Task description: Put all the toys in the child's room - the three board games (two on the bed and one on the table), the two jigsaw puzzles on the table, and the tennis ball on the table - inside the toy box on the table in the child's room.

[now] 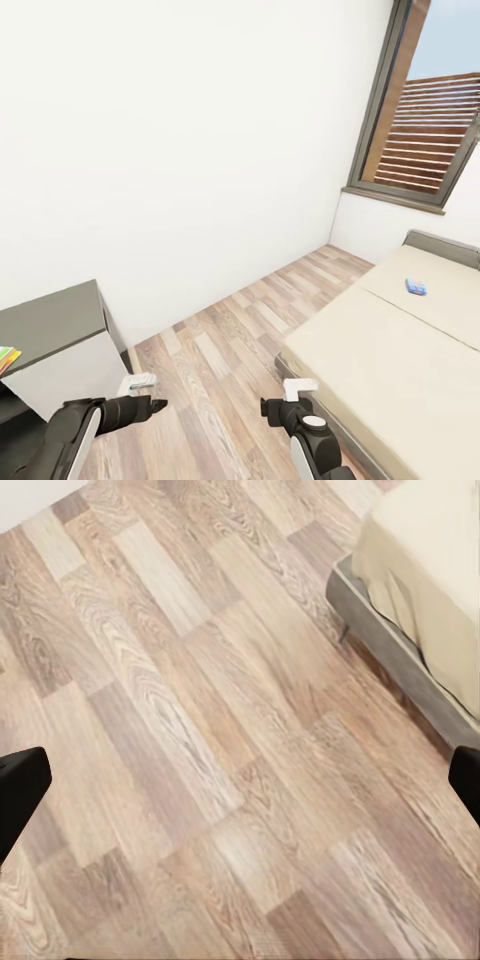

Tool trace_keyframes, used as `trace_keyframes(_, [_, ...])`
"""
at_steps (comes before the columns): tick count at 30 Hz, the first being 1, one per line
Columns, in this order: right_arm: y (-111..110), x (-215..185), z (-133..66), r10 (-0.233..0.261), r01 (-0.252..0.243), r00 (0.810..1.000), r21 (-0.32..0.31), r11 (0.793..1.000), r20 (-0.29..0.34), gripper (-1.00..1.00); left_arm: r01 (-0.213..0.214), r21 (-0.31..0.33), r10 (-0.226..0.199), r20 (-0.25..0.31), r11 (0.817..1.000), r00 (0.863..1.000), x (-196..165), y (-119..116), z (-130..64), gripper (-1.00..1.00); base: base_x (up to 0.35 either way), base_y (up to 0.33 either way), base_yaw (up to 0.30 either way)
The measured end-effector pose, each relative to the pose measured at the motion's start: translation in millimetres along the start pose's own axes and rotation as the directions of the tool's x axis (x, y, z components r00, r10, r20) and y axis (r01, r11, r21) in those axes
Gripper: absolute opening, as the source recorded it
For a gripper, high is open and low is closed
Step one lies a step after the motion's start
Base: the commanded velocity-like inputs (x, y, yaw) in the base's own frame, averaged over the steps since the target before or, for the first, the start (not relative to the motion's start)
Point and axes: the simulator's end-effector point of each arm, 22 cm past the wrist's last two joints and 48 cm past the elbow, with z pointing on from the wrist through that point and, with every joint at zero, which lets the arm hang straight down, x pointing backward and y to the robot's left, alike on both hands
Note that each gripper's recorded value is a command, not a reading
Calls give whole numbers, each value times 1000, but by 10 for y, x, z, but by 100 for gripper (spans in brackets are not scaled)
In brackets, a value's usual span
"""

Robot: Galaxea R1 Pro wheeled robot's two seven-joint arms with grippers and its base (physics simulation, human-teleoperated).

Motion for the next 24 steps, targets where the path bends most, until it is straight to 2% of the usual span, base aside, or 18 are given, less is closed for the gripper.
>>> trace_keyframes(10, [1, -1, 1, 0, 0, 1000, 0, 1000, 0, 100, -1, 0, 1, 2, 1000, 1000, -3, 3, 2, 100, 216, 81, -277])
trace_keyframes(24, [20, 11, 7, 10, -10, 1000, -9, 1000, -4, 100, -2, -1, 2, 2, 1000, 1000, -4, 7, 3, 100, 31, 7, -278])
